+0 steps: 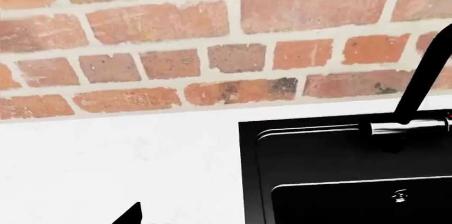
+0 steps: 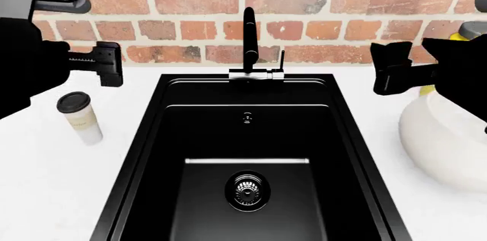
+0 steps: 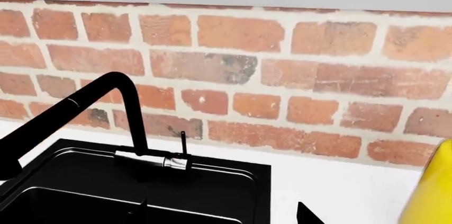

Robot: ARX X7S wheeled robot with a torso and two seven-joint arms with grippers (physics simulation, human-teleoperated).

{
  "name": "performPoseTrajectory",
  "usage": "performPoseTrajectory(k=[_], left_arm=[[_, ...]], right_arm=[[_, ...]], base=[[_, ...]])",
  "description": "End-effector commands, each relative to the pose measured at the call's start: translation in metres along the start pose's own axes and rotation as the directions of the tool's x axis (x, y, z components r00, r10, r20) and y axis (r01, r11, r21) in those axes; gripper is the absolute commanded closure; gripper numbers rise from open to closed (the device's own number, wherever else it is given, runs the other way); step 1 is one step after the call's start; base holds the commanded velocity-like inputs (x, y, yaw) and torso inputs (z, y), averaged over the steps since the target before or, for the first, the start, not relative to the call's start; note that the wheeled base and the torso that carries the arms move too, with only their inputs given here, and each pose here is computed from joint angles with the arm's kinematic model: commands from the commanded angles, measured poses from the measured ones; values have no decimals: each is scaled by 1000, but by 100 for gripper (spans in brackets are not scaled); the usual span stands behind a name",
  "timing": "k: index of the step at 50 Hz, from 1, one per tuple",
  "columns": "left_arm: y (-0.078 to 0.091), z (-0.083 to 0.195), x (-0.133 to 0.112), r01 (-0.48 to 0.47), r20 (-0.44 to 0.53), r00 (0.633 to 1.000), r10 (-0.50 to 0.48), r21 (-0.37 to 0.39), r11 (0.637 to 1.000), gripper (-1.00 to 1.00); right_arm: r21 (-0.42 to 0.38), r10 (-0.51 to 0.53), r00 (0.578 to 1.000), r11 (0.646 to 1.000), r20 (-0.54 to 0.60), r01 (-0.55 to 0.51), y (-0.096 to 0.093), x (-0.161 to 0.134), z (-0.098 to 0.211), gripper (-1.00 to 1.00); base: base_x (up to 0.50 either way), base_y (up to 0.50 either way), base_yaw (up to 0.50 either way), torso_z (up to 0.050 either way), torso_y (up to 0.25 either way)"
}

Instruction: Pick the cup and bowl from the sink and place them on the counter for drying.

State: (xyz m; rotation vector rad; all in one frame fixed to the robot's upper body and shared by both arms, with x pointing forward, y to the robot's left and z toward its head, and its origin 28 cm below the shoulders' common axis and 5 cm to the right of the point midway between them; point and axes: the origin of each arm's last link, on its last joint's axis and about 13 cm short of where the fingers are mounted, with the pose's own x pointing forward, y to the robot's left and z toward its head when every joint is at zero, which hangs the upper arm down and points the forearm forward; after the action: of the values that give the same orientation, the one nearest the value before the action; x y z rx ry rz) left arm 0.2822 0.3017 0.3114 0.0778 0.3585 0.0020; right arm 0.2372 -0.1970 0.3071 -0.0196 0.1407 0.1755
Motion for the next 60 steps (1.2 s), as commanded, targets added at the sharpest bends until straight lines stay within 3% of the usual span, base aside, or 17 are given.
performPoseTrajectory(k=[1, 8, 13, 39, 49, 60], left_arm=[[-10, 11, -4, 39, 46, 998, -40, 34, 999, -100], [-14, 19, -2, 48, 73, 996, -51, 38, 998, -100], [-21, 26, 5, 66, 88, 993, -74, 89, 994, -100], [-35, 51, 11, 108, 152, 981, -120, 84, 991, -100], [-36, 63, -2, 122, 198, 970, -139, 95, 988, -100], [-39, 53, -19, 121, 228, 963, -146, 121, 985, -100]], right_arm=[[-24, 10, 998, 1000, 66, -8, 5, 1, 23, -100], [-25, 17, 996, 1000, 91, -15, 6, 2, 31, -100], [-41, 16, 995, 999, 100, -12, 8, 3, 38, -100], [-41, 34, 983, 999, 179, -27, 9, 4, 78, -100], [-60, 39, 981, 998, 191, -28, 11, -5, 85, -100], [-76, 36, 973, 997, 229, -19, 13, -27, 86, -100]], base=[[0, 0, 0, 0, 0], [0, 0, 0, 0, 0], [0, 0, 0, 0, 0], [0, 0, 0, 0, 0], [0, 0, 0, 0, 0], [0, 0, 0, 0, 0]])
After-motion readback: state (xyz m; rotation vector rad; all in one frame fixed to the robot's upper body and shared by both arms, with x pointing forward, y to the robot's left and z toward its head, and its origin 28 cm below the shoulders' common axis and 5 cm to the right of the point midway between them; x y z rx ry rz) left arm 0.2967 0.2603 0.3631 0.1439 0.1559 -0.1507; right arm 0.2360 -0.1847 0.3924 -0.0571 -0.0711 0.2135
